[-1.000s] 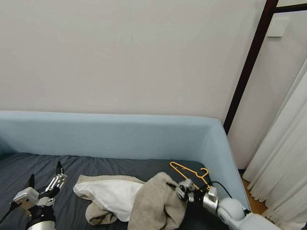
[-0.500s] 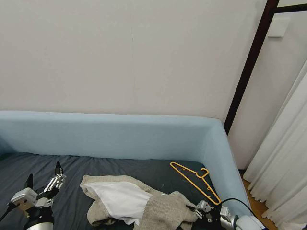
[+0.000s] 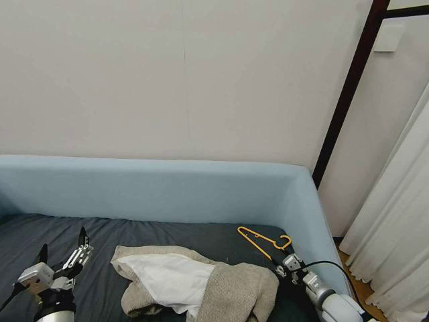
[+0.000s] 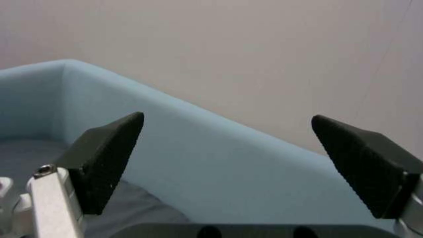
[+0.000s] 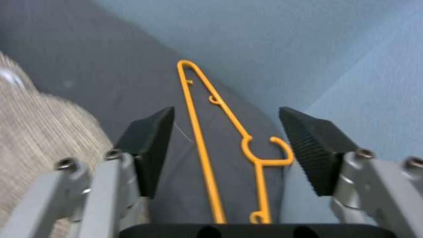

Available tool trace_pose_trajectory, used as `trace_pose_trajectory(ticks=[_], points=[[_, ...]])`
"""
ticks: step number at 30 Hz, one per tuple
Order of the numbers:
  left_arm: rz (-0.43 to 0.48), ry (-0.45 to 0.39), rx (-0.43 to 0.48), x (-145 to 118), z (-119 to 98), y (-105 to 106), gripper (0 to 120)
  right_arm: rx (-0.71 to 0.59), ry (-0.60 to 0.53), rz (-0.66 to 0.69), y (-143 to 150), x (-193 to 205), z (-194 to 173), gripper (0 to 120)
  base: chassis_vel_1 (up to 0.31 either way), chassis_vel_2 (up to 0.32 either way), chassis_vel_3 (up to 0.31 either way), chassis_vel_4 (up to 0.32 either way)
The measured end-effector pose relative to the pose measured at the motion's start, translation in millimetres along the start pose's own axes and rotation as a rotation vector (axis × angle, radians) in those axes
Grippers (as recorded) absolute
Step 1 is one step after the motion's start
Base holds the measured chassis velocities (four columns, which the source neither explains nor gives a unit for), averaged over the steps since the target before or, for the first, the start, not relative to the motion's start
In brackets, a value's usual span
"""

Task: Pick up the clothes from the sofa and hang them on the clothes hanger.

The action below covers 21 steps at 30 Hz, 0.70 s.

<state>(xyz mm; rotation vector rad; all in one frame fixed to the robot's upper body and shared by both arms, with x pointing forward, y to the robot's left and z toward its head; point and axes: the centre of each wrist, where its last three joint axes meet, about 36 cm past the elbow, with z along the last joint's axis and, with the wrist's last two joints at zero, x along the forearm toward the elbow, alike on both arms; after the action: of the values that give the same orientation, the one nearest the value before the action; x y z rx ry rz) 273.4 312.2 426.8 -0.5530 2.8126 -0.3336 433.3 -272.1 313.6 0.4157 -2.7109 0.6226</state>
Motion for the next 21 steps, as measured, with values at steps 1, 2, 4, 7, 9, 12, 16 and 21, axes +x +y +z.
trace_pose_trajectory(ticks=[1, 2, 4, 7, 9, 12, 16, 21], points=[[0.001, 0.002, -0.006, -0.8, 0.6, 2.2, 100, -0.043, 0.002, 0.002, 11.6, 0.4, -13.2, 73, 0.0, 0.0, 0.0, 0.0], [0.001, 0.002, -0.006, -0.8, 0.6, 2.2, 100, -0.043, 0.002, 0.002, 11.6, 0.4, -13.2, 73, 0.0, 0.0, 0.0, 0.0], [0.007, 0.014, -0.019, -2.3, 1.0, 6.7, 100, -0.133, 0.024, -0.022, 33.3, -0.6, -43.1, 84, 0.0, 0.0, 0.0, 0.0], [0.016, 0.02, -0.027, -3.4, 1.5, 8.8, 100, -0.182, 0.064, -0.037, 43.9, -2.5, -65.4, 91, 0.0, 0.0, 0.0, 0.0], [0.019, 0.022, -0.031, -3.9, 2.1, 9.9, 100, -0.205, 0.1, -0.047, 48.8, -4.8, -80.5, 98, 0.0, 0.0, 0.0, 0.0], [0.021, 0.024, -0.031, -4.7, 3.0, 10.3, 100, -0.256, 0.189, -0.085, 60.8, -13.9, -112.5, 100, 0.0, 0.0, 0.0, 0.0], [0.012, 0.028, -0.03, -3.7, 6.0, 10.3, 100, -0.294, 0.28, -0.129, 82.0, -44.7, -138.4, 100, 0.0, 0.0, 0.0, 0.0], [0.004, 0.026, -0.035, -3.9, 9.2, 9.8, 100, -0.237, 0.337, -0.113, 122.7, -62.5, -135.2, 100, 0.0, 0.0, 0.0, 0.0]])
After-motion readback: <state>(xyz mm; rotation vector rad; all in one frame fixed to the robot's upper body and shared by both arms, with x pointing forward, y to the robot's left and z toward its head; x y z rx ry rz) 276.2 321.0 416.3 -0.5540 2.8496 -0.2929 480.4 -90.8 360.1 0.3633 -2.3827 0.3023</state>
